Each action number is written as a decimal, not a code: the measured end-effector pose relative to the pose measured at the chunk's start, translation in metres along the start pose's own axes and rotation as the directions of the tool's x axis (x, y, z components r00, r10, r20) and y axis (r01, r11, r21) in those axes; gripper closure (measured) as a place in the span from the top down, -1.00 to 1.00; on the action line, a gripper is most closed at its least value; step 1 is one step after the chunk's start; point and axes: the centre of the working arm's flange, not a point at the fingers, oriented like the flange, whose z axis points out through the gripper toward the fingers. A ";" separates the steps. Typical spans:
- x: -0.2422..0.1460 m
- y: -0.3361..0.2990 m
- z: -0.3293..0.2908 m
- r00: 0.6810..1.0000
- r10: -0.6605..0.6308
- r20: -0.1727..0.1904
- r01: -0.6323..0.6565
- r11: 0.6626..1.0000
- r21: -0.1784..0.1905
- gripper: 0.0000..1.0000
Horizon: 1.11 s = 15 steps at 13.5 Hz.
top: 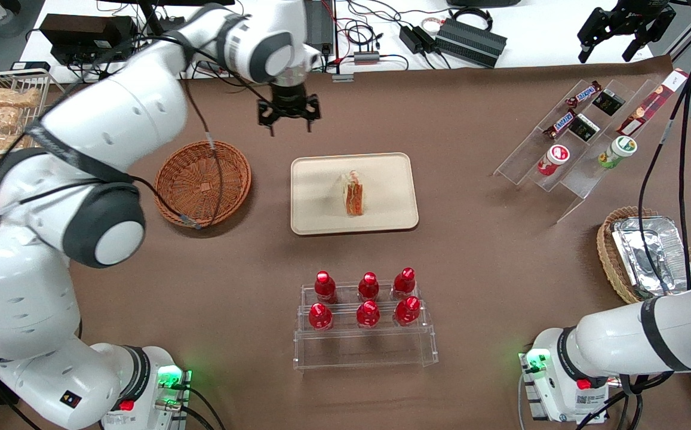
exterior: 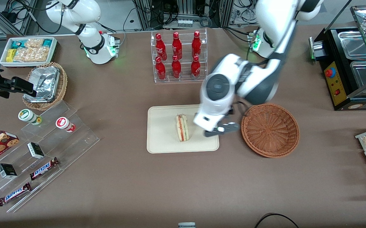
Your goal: Place sandwich from basket to tray
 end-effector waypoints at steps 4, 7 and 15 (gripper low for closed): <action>0.019 -0.105 -0.017 0.994 0.106 0.028 -0.106 0.994 -0.004 1.00; 0.015 -0.161 -0.028 0.980 0.199 0.032 -0.198 0.980 -0.015 1.00; 0.000 -0.319 -0.104 0.929 0.367 0.037 -0.365 0.929 -0.059 1.00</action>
